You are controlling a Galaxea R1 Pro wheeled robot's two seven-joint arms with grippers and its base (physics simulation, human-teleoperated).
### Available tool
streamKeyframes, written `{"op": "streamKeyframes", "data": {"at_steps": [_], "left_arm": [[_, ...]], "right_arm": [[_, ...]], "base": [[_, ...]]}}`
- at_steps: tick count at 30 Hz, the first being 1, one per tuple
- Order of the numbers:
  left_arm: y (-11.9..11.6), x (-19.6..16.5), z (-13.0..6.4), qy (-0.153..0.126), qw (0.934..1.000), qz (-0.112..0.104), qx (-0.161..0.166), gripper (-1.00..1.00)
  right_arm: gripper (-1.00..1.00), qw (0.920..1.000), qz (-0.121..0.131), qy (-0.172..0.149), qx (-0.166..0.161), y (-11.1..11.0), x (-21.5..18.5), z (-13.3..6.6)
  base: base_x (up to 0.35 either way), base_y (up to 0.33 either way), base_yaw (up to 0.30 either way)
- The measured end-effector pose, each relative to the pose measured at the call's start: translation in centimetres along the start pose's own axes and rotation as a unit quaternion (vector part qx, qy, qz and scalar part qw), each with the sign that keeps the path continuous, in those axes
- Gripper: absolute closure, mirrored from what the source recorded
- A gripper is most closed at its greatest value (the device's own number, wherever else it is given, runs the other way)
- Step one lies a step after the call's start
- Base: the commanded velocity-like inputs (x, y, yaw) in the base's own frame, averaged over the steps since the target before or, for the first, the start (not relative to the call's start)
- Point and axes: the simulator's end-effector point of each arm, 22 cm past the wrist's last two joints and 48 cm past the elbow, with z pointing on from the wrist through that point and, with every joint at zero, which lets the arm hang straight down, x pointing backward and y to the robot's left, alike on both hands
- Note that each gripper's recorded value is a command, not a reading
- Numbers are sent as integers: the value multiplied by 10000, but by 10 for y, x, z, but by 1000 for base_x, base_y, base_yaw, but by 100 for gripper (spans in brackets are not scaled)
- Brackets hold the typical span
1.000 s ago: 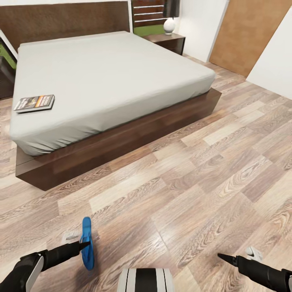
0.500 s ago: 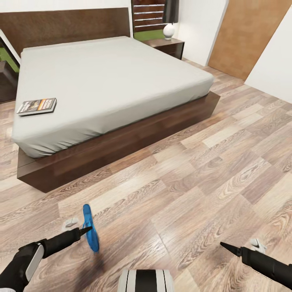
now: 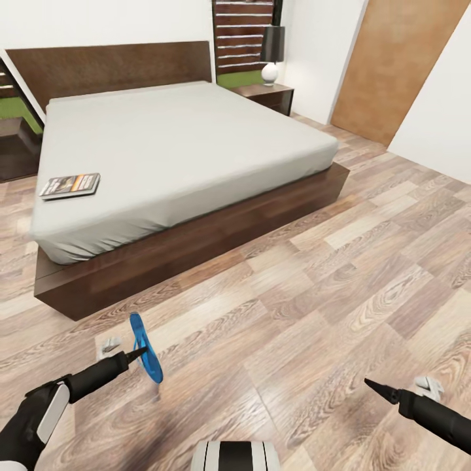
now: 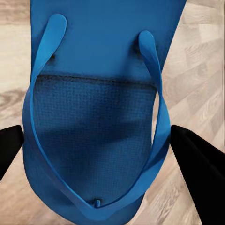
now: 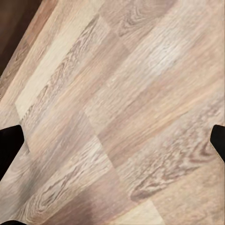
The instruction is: In the bedroom, move the book from the bed onto either nightstand, and place the two sandals side by side next to the bed.
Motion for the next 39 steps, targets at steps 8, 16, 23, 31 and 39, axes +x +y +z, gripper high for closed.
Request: {"op": "streamKeyframes", "data": {"at_steps": [8,16,23,31,39], "left_arm": [[-14,-15,-6,-187,9997,24,122,100],[-27,-28,-13,-304,9993,116,199,100],[-38,-38,-19,-404,9986,192,267,100],[-51,-49,-26,-516,9977,279,342,100],[-64,-60,-34,-631,9964,367,422,100]], "right_arm": [[-100,9716,-1784,-1555,-26,19,-71,-17],[-100,9680,-1851,-1694,-80,29,-81,-25],[-100,9647,-1904,-1812,-125,38,-88,-33],[-100,9608,-1966,-1949,-172,47,-97,-42],[-100,9565,-2028,-2086,-221,57,-106,-52]], "base": [[0,0,0],[0,0,0],[0,0,0],[0,0,0],[0,0,0]]}}
